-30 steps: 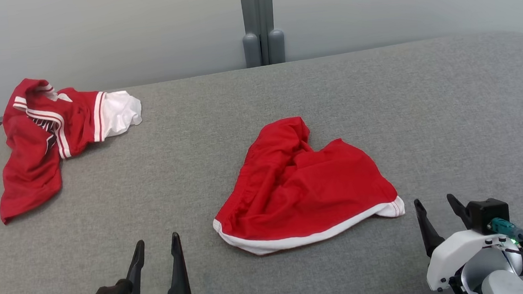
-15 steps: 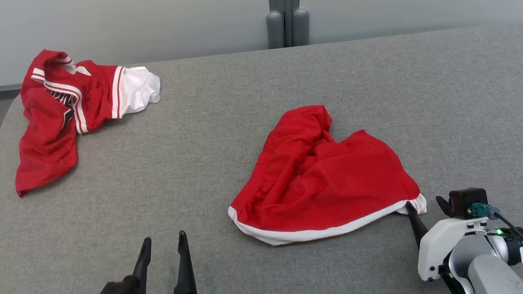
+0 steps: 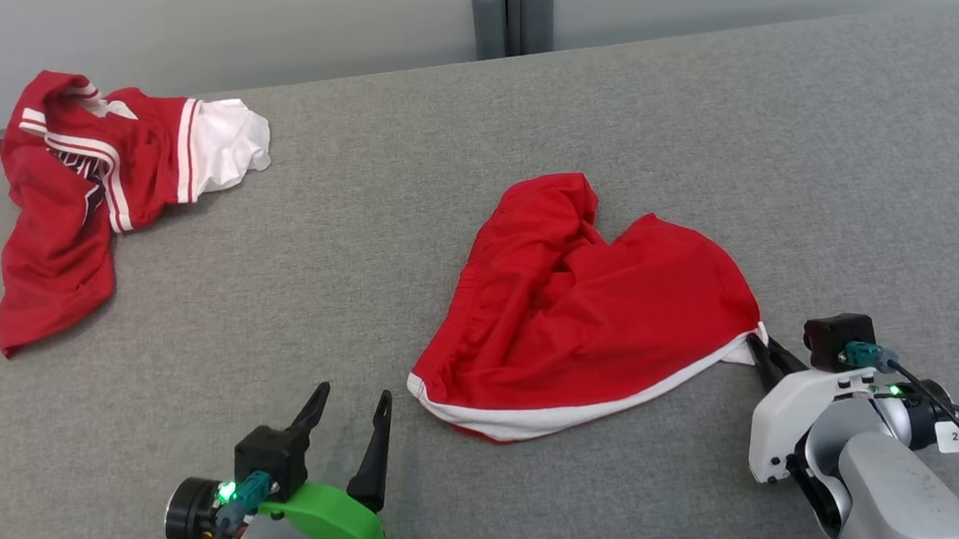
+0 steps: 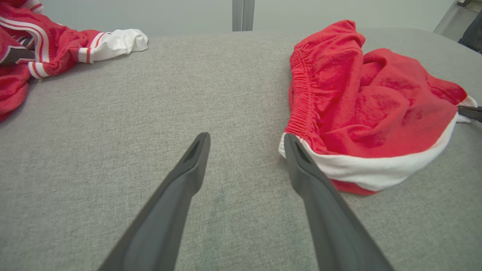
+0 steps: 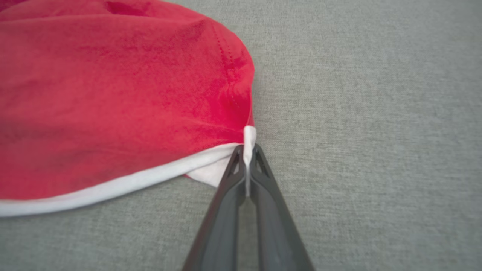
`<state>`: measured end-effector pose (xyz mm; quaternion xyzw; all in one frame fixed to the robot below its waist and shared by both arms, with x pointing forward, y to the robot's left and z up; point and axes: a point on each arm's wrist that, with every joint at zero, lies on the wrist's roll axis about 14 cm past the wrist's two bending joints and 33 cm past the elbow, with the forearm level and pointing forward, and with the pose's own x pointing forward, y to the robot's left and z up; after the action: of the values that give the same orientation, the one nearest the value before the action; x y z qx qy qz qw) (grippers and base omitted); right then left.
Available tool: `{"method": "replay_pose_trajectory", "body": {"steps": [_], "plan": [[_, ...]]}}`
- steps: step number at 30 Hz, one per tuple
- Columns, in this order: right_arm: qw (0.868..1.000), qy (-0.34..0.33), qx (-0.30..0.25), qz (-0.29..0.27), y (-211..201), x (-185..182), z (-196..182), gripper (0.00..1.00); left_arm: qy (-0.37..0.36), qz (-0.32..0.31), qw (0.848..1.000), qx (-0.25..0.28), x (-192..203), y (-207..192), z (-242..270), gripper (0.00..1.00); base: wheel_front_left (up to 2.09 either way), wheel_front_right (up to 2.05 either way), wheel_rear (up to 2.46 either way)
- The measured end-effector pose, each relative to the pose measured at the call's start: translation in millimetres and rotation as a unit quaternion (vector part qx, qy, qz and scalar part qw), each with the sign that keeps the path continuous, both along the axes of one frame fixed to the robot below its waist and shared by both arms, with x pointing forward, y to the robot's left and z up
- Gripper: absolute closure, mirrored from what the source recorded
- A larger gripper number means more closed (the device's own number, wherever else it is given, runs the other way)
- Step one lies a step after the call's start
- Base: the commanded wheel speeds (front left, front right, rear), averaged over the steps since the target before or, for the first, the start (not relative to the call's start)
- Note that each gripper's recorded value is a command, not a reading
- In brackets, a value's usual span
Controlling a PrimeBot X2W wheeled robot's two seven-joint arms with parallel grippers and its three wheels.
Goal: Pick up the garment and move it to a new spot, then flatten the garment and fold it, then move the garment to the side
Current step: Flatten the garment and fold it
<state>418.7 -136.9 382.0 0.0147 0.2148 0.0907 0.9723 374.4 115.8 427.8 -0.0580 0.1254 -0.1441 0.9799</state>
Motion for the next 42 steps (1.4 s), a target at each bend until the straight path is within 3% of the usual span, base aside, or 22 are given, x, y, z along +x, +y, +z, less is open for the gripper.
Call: {"method": "replay_pose_trajectory", "body": {"steps": [10,15,20,23,24,26,27,30,32,34,35,36,37,42], "plan": [[1.000,-0.007,-0.005,-0.014,-15,5,-4,1.00,0.042,-0.106,0.993,0.033,6,-40,-22,0.00,0.00,0.00,0.00],[1.000,-0.008,-0.004,-0.019,-18,7,-6,1.00,0.057,-0.135,0.989,0.023,2,-56,-29,0.48,0.00,0.00,0.00],[1.000,-0.009,-0.003,-0.021,-19,9,-7,1.00,0.067,-0.150,0.986,0.019,0,-62,-34,0.59,0.00,0.00,0.00],[1.000,-0.011,-0.002,-0.021,-19,10,-7,1.00,0.075,-0.157,0.985,0.018,-2,-65,-39,0.52,0.00,0.00,0.00],[1.000,-0.011,-0.001,-0.021,-19,10,-7,1.00,0.078,-0.159,0.984,0.018,-3,-66,-40,0.41,0.00,0.00,0.00],[1.000,-0.012,-0.001,-0.021,-18,10,-7,1.00,0.086,-0.159,0.983,0.018,-3,-66,-44,0.06,0.00,0.00,0.00],[1.000,-0.011,-0.001,-0.020,-18,10,-8,1.00,0.089,-0.161,0.983,0.018,-3,-67,-45,0.01,0.00,0.00,0.00],[1.000,-0.012,-0.001,-0.020,-18,11,-8,1.00,0.096,-0.161,0.982,0.015,-2,-67,-48,0.01,0.00,0.00,0.00],[1.000,-0.012,0.000,-0.021,-18,11,-8,1.00,0.100,-0.162,0.982,0.016,-1,-67,-51,0.10,0.00,0.00,0.00],[1.000,-0.012,0.000,-0.021,-18,11,-8,1.00,0.101,-0.163,0.981,0.016,-1,-68,-53,0.55,0.00,0.00,0.00],[1.000,-0.012,0.001,-0.021,-19,11,-8,1.00,0.101,-0.165,0.981,0.017,0,-68,-53,0.69,0.00,0.00,0.00],[1.000,-0.013,0.001,-0.022,-19,11,-8,1.00,0.099,-0.165,0.981,0.014,0,-69,-52,0.95,0.00,0.00,0.00],[1.000,-0.014,0.002,-0.022,-19,11,-8,1.00,0.095,-0.165,0.982,0.011,1,-70,-51,1.00,0.00,0.00,0.00],[0.999,-0.019,0.007,-0.027,-20,11,-5,1.00,0.072,-0.153,0.986,-0.008,6,-66,-41,1.00,0.00,0.00,0.00]]}}
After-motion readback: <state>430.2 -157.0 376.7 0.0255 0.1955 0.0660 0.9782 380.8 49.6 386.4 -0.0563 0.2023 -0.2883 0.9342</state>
